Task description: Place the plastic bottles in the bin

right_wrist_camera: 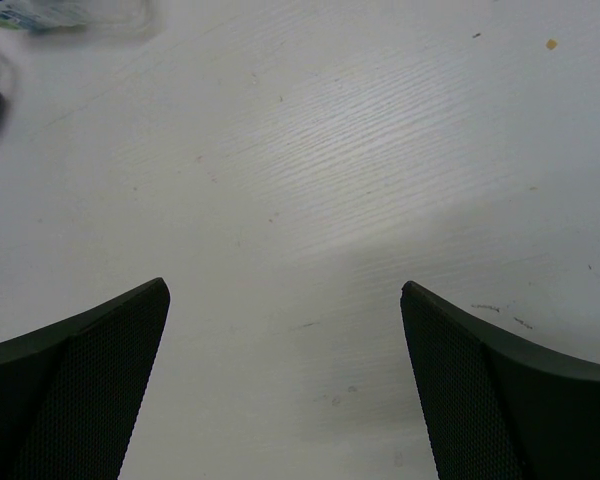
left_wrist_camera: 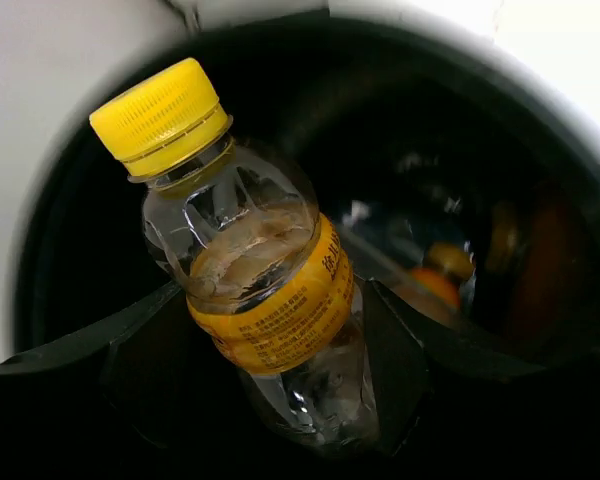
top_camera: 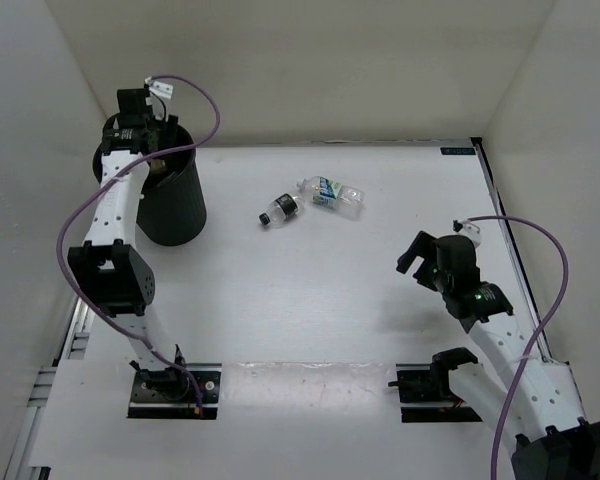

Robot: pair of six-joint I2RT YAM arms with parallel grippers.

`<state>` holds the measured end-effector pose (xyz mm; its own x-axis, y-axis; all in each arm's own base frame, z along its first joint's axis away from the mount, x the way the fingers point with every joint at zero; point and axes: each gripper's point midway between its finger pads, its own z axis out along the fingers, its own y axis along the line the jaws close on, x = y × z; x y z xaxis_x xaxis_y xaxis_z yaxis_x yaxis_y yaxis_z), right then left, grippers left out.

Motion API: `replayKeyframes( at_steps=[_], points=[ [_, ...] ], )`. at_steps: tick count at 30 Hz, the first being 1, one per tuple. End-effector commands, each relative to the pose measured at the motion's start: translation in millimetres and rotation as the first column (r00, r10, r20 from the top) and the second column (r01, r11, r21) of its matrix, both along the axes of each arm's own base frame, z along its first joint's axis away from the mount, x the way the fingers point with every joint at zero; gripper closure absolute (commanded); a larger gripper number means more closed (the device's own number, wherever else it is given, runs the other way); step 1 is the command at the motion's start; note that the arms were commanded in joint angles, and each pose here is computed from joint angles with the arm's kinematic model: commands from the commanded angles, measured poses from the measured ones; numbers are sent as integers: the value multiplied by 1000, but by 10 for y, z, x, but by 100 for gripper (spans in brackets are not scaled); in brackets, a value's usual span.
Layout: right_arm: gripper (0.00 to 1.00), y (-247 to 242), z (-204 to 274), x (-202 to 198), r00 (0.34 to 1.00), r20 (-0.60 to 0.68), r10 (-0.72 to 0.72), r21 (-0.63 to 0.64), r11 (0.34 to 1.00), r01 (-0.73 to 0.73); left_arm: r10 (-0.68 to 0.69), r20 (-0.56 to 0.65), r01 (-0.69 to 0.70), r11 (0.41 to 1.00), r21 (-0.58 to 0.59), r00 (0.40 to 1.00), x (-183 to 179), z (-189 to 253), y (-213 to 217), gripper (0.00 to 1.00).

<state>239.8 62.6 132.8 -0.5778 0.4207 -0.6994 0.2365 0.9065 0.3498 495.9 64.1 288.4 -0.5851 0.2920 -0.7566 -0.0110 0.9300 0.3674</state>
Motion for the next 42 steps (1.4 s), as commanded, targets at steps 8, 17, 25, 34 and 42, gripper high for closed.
replayKeyframes(
  at_steps=[8,17,25,34,42],
  points=[
    [0,0,111,23,999,54,1,12,1000,-2,39,74,-32,995,-91,996,-318,443,27,0],
    [0,54,52,81,999,34,24,13,1000,-24,-24,233,36,998,-46,972,-546,1167,-250,0],
    [0,152,-6,135,995,20,100,0,995,-100,-695,-133,707,698,111,707,-860,290,-2342,0],
    [0,190,-21,137,989,8,145,-15,989,-145,-766,-381,812,580,-63,517,-354,-1175,-3286,0],
    [0,191,-145,80,986,-53,161,-24,986,-162,-747,-373,772,626,-114,550,-88,-1843,-3495,0]
  ],
)
